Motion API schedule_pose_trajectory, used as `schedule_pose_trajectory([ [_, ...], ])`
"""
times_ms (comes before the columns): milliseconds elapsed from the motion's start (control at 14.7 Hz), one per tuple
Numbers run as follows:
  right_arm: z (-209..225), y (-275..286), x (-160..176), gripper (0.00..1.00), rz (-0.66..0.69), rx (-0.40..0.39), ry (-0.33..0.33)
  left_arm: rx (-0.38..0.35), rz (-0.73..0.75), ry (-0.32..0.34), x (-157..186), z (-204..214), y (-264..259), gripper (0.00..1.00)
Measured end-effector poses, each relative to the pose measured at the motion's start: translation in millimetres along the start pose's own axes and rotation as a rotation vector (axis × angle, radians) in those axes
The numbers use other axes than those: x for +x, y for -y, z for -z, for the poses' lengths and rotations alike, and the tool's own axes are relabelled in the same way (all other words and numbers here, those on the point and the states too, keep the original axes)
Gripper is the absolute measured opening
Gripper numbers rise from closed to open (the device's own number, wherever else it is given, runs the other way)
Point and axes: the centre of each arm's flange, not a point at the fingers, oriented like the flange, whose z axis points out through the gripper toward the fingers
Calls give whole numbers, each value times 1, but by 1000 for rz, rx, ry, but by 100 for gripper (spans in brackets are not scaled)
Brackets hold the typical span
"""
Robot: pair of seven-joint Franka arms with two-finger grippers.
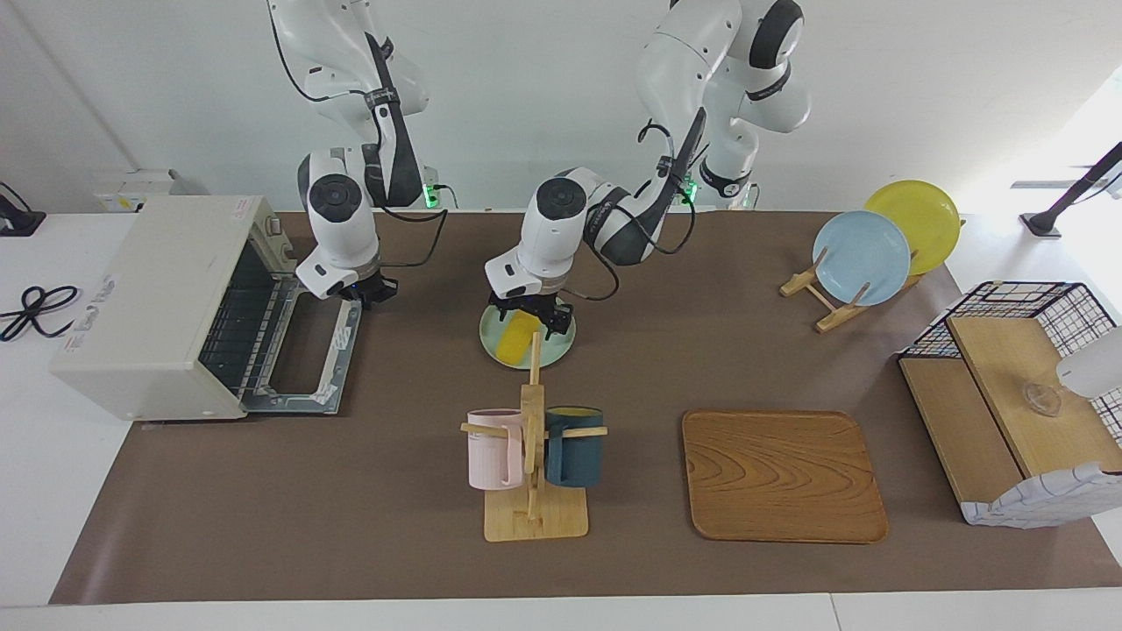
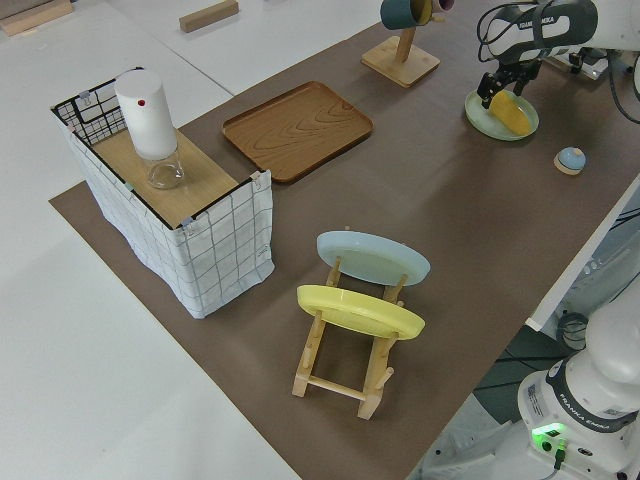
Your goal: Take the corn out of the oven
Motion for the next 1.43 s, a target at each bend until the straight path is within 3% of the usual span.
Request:
schedule_pose_trajectory([
  [341, 0, -5, -1, 1, 22, 20, -1, 3, 7, 3, -6, -10, -5, 100],
  [477, 0, -4, -1, 1, 22, 20, -2, 4, 14, 4, -6, -11, -4, 94],
  [545, 0, -5, 0, 1, 22, 20, -1, 5, 18, 2, -6, -11, -3, 89],
  [682, 5, -4, 1, 1, 30, 9, 10, 6, 23, -2, -5, -10, 0, 63],
  [750, 9, -3, 2, 1, 40, -4, 19, 6, 24, -5, -4, -9, 0, 56],
  [1227, 55, -9, 10, 2, 54, -68, 87, 10, 41, -5, -1, -5, 6, 56],
  [1432, 97, -41, 15, 2, 83, -122, 113, 17, 98, 3, 12, 37, 42, 56],
])
